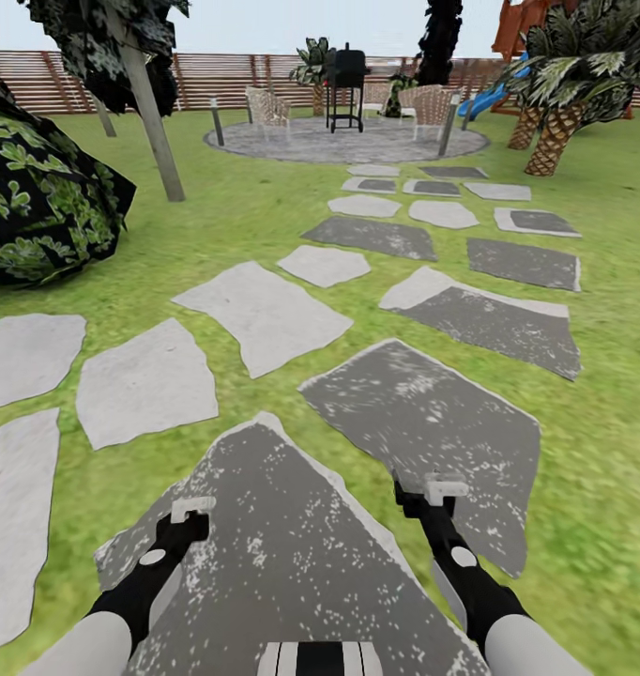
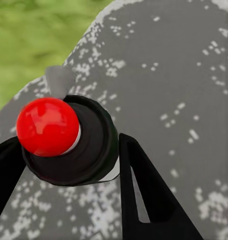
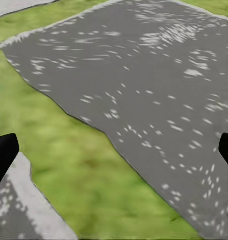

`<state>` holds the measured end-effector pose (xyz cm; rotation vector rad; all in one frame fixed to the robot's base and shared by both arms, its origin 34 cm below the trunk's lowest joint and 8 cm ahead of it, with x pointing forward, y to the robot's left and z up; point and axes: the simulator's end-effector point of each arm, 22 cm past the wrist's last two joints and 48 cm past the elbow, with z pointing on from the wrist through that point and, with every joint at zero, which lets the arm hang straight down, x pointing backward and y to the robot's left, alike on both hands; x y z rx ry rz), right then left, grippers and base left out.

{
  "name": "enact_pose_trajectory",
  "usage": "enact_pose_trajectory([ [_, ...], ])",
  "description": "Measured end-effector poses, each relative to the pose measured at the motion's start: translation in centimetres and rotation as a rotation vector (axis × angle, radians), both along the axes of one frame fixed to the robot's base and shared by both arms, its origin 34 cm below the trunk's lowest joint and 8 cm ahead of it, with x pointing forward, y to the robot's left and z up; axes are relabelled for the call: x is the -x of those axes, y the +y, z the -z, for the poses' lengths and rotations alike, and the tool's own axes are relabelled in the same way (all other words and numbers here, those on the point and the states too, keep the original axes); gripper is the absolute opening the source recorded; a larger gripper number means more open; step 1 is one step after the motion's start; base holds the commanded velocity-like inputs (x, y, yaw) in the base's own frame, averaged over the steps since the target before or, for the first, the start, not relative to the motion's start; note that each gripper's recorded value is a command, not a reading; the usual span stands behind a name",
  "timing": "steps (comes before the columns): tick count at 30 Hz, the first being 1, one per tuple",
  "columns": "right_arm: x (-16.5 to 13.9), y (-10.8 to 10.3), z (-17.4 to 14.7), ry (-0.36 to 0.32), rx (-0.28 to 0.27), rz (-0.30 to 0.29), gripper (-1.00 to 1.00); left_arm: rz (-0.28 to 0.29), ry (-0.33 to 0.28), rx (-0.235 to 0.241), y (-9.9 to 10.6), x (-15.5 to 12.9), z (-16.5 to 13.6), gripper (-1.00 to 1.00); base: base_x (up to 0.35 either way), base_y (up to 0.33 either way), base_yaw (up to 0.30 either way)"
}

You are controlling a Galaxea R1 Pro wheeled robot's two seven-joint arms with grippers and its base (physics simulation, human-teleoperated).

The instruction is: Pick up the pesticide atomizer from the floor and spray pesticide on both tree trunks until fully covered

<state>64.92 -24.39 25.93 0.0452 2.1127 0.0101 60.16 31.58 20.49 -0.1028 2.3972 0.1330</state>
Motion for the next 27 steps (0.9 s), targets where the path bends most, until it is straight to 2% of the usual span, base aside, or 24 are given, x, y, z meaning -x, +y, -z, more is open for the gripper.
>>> enact_pose_trajectory([
  [2,1.3,-0.3,1.0,0.037,0.001,0.003,1.0,-0.007,0.004,0.003,0.0,0.1,-0.1,-1.0,0.0,0.0,-0.184],
  [7,0.9,-0.8,0.0,0.021,0.007,0.006,1.0,-0.005,-0.005,0.008,-0.4,-0.2,-1.0,-1.0,0.0,0.0,-0.271],
  [15,0.1,-1.3,-2.1,-0.013,0.013,0.008,1.0,-0.01,0.032,0.005,0.2,-0.1,-2.0,-1.0,0.0,0.0,-0.286],
  [23,-1.0,-2.7,-4.8,-0.061,0.034,0.012,1.0,-0.014,0.008,0.003,0.6,-0.6,-3.8,-1.0,0.0,0.0,-0.271],
  [24,-1.0,-3.2,-5.0,-0.064,0.04,0.013,1.0,-0.016,0.004,0.003,0.6,-0.7,-4.1,-1.0,0.0,0.0,-0.25],
  [25,-0.5,-5.3,-4.6,-0.048,0.066,0.026,1.0,-0.017,0.0,0.006,0.4,-0.7,-4.3,-1.0,0.0,0.0,-0.247],
  [27,0.2,-6.4,-4.3,-0.031,0.078,0.03,1.0,-0.016,-0.01,0.01,0.2,-1.0,-4.8,-1.0,0.0,0.0,-0.249],
])
